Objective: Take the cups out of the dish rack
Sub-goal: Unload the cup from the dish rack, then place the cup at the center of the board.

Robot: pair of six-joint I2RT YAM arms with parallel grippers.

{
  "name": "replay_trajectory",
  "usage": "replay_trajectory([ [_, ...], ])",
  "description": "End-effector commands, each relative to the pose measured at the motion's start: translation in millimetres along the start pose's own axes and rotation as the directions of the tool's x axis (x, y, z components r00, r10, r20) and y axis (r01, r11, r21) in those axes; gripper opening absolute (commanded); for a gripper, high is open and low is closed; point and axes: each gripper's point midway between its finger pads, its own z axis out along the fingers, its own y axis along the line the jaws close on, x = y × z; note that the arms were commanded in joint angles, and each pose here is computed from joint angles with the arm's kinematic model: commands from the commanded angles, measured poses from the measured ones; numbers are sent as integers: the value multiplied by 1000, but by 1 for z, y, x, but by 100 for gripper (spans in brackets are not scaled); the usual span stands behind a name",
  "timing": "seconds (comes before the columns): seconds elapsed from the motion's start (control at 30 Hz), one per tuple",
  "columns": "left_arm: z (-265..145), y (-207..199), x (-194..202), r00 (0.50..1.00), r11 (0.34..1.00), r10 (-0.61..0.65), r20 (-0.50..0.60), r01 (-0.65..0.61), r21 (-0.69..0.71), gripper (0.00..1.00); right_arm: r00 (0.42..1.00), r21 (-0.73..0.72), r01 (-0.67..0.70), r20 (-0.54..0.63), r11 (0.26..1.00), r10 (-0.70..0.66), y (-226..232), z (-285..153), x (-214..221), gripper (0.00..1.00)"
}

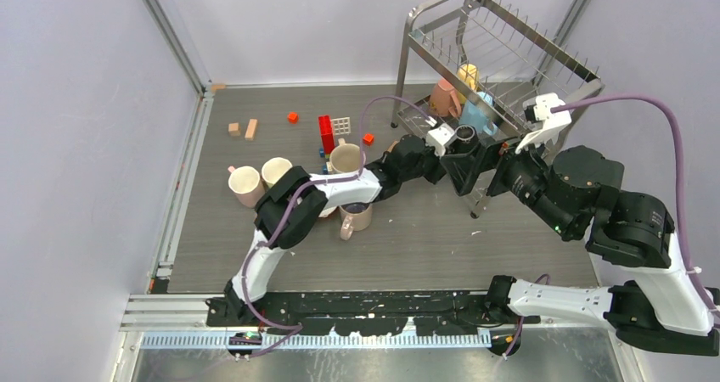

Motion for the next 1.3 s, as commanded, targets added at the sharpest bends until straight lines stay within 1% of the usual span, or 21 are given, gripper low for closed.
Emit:
replay_trajectory([
  [0.0,-47,-6,-129,947,1000,-1,321,8,-21,0,997,2,-41,59,999,41,1,-2,-16,100],
  [0.07,-63,-5,-135,942,999,-20,334,31,-26,0,998,-4,-41,56,999,41,3,0,-15,100],
  [0.17,-85,-3,-133,944,998,-40,327,56,-39,0,997,-12,-45,57,999,46,7,4,-16,100],
  [0.27,-111,-7,-142,941,997,-46,334,66,-47,0,997,-23,-47,57,999,48,12,7,-16,100],
  [0.43,-150,-6,-143,943,992,-64,327,96,-83,0,997,-42,-57,48,997,59,22,17,-14,100],
  [0.5,-165,-7,-141,948,991,-70,310,102,-90,0,997,-51,-60,41,997,62,27,21,-12,100],
  [0.53,-174,-1,-142,948,985,-74,309,118,-125,0,997,-55,-63,38,996,65,29,24,-11,100],
  [0.67,-208,5,-132,958,974,-105,266,153,-165,0,997,-76,-68,31,995,70,39,33,-9,100],
  [0.87,-267,15,-128,961,956,-158,228,207,-209,0,997,-91,-72,19,993,74,50,47,-2,100],
  [0.97,-300,23,-129,956,940,-192,220,243,-237,0,998,-92,-64,15,994,66,54,55,3,100],
  [1.13,-340,25,-133,948,928,-245,201,290,-236,0,999,-74,-53,-4,996,52,55,72,15,100],
  [1.27,-365,25,-146,934,912,-296,200,339,-233,0,995,-95,-95,-46,991,91,54,95,21,100],
])
